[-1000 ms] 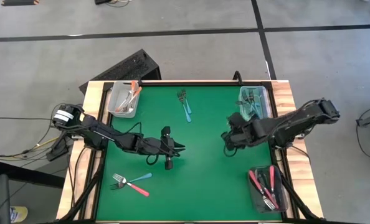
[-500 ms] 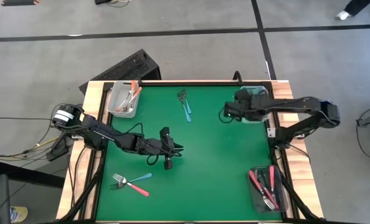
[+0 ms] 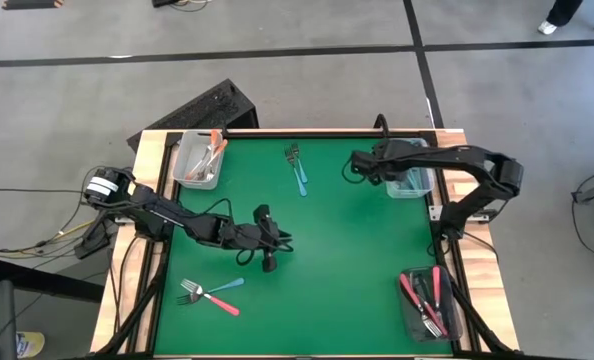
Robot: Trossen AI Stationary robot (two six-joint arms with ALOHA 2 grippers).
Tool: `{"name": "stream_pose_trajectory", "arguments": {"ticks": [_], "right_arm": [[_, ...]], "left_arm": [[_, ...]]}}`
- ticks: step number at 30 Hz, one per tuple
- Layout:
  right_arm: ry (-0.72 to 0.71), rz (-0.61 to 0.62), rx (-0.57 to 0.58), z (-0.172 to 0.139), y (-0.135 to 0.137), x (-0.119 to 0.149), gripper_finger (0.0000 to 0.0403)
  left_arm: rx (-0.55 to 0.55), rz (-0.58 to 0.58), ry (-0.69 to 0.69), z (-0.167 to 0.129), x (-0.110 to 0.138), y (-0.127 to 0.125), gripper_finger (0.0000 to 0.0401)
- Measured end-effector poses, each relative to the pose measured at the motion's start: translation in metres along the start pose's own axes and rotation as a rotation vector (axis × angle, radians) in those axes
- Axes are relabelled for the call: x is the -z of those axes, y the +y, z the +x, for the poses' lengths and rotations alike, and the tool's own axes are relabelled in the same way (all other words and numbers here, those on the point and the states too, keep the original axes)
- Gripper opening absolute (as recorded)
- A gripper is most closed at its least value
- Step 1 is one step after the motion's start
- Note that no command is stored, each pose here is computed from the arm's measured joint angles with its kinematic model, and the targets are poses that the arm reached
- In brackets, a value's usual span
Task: Sort silverware by color (type)
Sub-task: Put the blue fork into the transparent bin
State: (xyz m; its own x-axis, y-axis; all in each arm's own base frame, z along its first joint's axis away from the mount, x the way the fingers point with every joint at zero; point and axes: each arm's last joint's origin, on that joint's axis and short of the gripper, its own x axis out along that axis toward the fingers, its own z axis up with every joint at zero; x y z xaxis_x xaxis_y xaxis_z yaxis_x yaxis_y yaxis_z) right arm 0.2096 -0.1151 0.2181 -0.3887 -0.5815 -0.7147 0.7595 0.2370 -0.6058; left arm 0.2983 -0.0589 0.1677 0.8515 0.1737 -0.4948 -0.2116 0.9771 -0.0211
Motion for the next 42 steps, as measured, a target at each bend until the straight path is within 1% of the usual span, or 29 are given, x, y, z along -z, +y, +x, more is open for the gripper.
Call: {"name": "stream_pose_trajectory", "arguments": {"ticks": [4,9,12,14,16,20,22,23,25,28,33,36,38,42], "right_arm": [[0.036,-0.016,0.002,0.006,0.003,-0.001,0.0089],[0.040,-0.024,0.001,0.006,0.005,-0.001,0.0164],[0.014,-0.032,0.005,0.003,0.008,0.000,0.0209],[-0.006,-0.038,-0.001,-0.001,0.009,0.002,0.0231],[-0.034,-0.029,-0.013,-0.008,0.013,0.006,0.0245],[-0.126,-0.021,-0.060,-0.026,0.024,0.017,0.0249],[-0.179,-0.030,-0.114,-0.038,0.030,0.023,0.0249],[-0.209,-0.037,-0.149,-0.045,0.034,0.027,0.0249],[-0.256,-0.070,-0.238,-0.059,0.044,0.036,0.0249],[-0.314,-0.100,-0.393,-0.081,0.060,0.052,0.0249],[-0.422,-0.159,-0.642,-0.115,0.082,0.076,0.0249],[-0.482,-0.160,-0.746,-0.132,0.089,0.090,0.0249],[-0.511,-0.161,-0.802,-0.141,0.092,0.098,0.0249],[-0.551,-0.169,-0.890,-0.155,0.095,0.112,0.0249]], "left_arm": [[-0.036,-0.012,0.002,0.000,0.001,0.001,0.0038],[-0.048,-0.008,0.000,0.000,0.001,0.002,0.0038],[-0.063,-0.006,-0.004,0.000,0.001,0.002,0.0038],[-0.080,-0.009,-0.007,0.000,0.001,0.002,0.0038],[-0.111,-0.008,0.004,-0.001,0.003,0.002,0.0038],[-0.163,0.011,0.067,-0.007,0.013,-0.005,0.0038],[-0.165,0.004,0.114,-0.014,0.019,-0.009,0.0038],[-0.154,-0.021,0.130,-0.018,0.021,-0.012,0.0038],[-0.107,-0.063,0.174,-0.031,0.024,-0.021,0.0038],[0.009,-0.085,0.226,-0.054,0.026,-0.037,0.0038],[0.206,-0.036,0.392,-0.094,0.038,-0.058,0.0038],[0.215,-0.046,0.480,-0.111,0.050,-0.064,0.0038],[0.180,-0.045,0.520,-0.119,0.058,-0.066,0.0038],[0.141,-0.036,0.571,-0.122,0.073,-0.073,0.0038]]}}
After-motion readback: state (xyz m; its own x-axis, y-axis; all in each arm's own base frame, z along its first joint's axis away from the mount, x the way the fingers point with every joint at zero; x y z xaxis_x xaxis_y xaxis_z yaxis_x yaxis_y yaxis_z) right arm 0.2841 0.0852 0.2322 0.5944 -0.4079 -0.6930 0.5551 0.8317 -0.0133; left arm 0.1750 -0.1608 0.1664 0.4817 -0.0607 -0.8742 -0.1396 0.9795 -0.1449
